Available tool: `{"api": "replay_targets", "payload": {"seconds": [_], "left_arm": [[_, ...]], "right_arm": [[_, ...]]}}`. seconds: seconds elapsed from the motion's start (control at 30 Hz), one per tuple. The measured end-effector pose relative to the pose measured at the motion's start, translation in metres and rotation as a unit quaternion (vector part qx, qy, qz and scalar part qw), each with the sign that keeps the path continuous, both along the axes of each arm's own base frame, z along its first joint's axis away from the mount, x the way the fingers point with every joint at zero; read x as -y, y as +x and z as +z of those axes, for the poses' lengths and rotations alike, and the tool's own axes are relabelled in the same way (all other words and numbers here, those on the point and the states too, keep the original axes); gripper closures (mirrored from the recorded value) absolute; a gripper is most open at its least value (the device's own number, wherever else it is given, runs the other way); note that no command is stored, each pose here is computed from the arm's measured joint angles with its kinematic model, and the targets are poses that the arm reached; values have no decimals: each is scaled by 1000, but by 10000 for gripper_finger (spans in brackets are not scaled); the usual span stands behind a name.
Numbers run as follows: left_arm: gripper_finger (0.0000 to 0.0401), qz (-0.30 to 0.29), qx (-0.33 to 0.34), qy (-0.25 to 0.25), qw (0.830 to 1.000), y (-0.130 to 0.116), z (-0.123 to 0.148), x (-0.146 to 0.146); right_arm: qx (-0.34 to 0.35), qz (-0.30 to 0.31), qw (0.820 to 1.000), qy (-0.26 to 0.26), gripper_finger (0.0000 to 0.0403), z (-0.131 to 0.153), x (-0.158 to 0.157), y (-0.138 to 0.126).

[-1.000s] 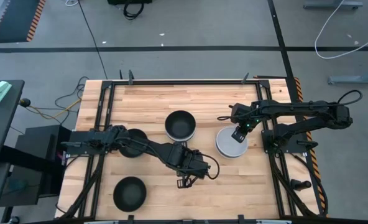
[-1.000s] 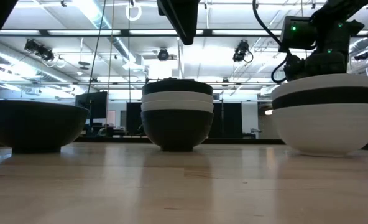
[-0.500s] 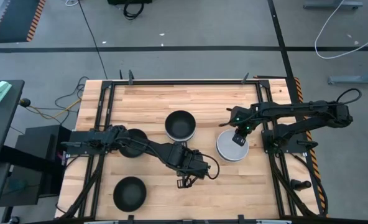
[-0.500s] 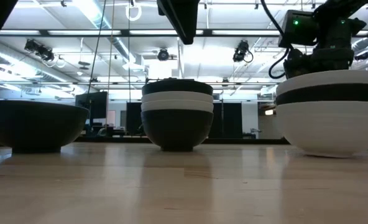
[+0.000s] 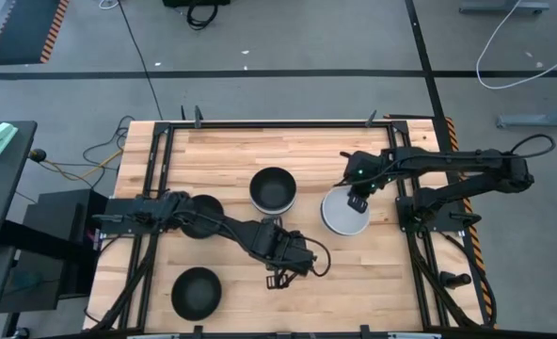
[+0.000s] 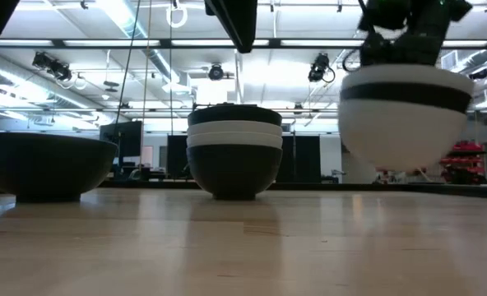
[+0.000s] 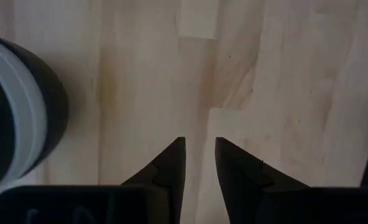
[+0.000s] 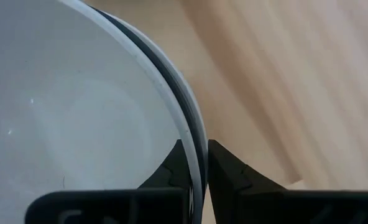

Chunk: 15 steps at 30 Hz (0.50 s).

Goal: Nest bowls inside each other
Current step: Stack the white stacked bowls on top of the black stacked bowls

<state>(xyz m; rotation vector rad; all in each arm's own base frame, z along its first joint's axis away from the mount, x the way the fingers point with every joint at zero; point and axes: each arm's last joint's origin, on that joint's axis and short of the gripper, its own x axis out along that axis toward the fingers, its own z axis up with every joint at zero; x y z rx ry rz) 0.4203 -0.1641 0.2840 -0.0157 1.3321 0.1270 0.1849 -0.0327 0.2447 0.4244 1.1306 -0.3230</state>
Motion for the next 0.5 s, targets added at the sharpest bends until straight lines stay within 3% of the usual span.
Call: {"api": "replay_targets", "payload": {"seconds": [0.3, 0.5], "left_arm": [[315, 5, -9, 8, 1000, -10, -10, 25], [321, 22, -44, 25, 998, -21, -32, 38]], "right_arm": [[81, -6, 996, -46, 372, 61, 10, 21], [75, -9, 995, -66, 372, 77, 30, 57]]}}
